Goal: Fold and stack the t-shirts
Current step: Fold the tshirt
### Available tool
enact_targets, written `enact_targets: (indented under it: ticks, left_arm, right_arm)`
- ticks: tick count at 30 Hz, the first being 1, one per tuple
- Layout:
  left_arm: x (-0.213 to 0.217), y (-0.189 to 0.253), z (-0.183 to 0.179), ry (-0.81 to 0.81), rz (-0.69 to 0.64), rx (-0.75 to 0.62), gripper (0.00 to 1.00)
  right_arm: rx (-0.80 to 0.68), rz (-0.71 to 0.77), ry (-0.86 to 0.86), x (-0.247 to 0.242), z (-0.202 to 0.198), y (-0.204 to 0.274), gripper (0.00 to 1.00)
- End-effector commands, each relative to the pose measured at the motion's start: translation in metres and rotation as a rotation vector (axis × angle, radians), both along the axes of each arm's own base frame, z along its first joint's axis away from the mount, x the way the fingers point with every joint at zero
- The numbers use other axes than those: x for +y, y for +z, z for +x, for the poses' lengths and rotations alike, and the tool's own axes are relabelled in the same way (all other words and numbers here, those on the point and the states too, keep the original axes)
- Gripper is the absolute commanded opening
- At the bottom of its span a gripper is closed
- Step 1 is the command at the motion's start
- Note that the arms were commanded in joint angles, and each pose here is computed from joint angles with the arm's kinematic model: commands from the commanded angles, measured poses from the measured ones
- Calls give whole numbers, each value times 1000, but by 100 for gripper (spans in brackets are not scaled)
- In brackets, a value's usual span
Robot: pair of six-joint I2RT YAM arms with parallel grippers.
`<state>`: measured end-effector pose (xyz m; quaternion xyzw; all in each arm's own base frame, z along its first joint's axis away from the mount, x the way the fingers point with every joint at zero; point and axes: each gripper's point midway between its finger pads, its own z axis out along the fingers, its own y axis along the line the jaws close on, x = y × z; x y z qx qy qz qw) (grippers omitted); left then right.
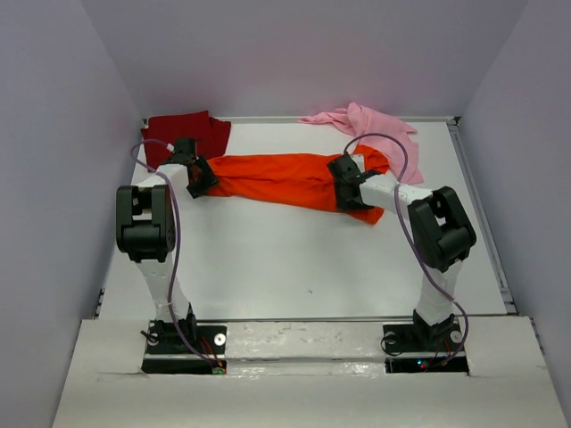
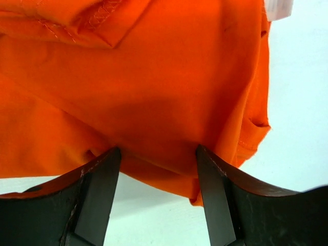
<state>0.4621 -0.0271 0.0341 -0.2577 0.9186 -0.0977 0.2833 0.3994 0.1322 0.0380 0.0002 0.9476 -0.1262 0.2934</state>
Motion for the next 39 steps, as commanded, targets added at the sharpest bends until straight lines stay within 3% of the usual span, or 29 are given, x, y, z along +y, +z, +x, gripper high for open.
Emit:
enact_targets:
  ticks: [1,18,39]
  left_arm:
    - [4,5,7,-14,27,-10,57]
    - [33,-19,6,36,61,64,57]
    - [36,-12,4,37,59,52,57]
  right_arm:
    - [2,16,-25,-1,-10,-5,67]
    - [57,-80,-147,-56,-27,-5,67]
    - [180,-199,-243,-110,-58,-7,68]
